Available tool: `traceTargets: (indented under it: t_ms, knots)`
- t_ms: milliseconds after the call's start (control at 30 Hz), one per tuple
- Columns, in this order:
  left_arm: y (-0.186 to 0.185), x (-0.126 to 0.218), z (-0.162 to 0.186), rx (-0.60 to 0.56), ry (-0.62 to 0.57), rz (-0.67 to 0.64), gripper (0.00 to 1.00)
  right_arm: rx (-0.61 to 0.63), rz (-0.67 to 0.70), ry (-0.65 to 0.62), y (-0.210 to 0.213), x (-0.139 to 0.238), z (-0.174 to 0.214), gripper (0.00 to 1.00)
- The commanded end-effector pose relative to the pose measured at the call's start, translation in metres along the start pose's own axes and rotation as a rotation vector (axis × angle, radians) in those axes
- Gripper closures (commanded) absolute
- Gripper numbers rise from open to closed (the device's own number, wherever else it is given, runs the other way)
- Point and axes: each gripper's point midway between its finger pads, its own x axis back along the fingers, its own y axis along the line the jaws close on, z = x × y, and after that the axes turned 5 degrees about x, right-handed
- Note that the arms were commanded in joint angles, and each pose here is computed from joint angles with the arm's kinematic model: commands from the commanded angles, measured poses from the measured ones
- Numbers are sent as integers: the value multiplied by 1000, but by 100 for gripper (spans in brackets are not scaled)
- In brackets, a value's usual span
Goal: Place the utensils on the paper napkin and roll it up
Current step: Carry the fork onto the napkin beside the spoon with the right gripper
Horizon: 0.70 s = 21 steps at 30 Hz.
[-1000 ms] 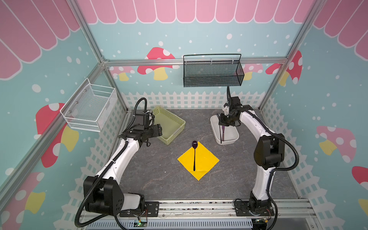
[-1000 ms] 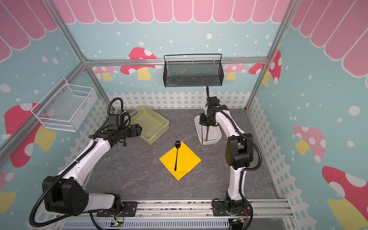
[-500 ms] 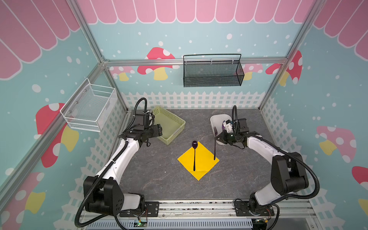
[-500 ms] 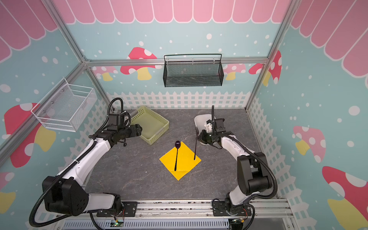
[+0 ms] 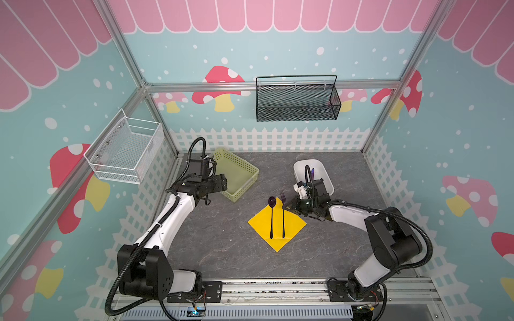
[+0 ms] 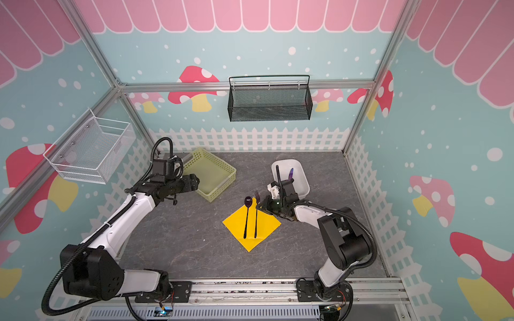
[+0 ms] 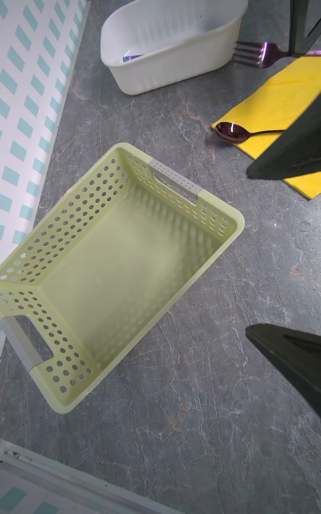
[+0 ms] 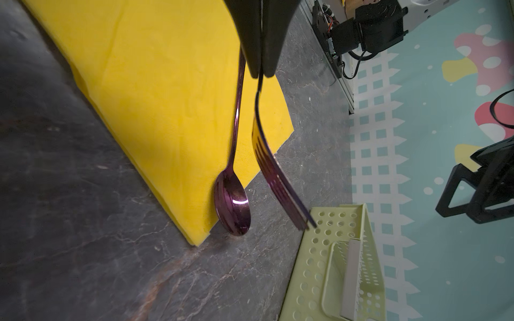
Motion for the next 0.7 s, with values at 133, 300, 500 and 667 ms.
traceTargets:
  t_ms: [133,300,500,667]
  knots:
    - [2,-3,3,10,10,0,17,-20,-8,-19,2,-21,-19,100]
    - [1,-5,5,14,18,4,17,-51,10,-9,-4,-31,-19,100]
    - [1,-4,4,15,14,4,17,-72,25,-4,-10,-39,-21,100]
    - [1,-4,4,14,15,6,17,-81,35,12,-16,-45,-20,100]
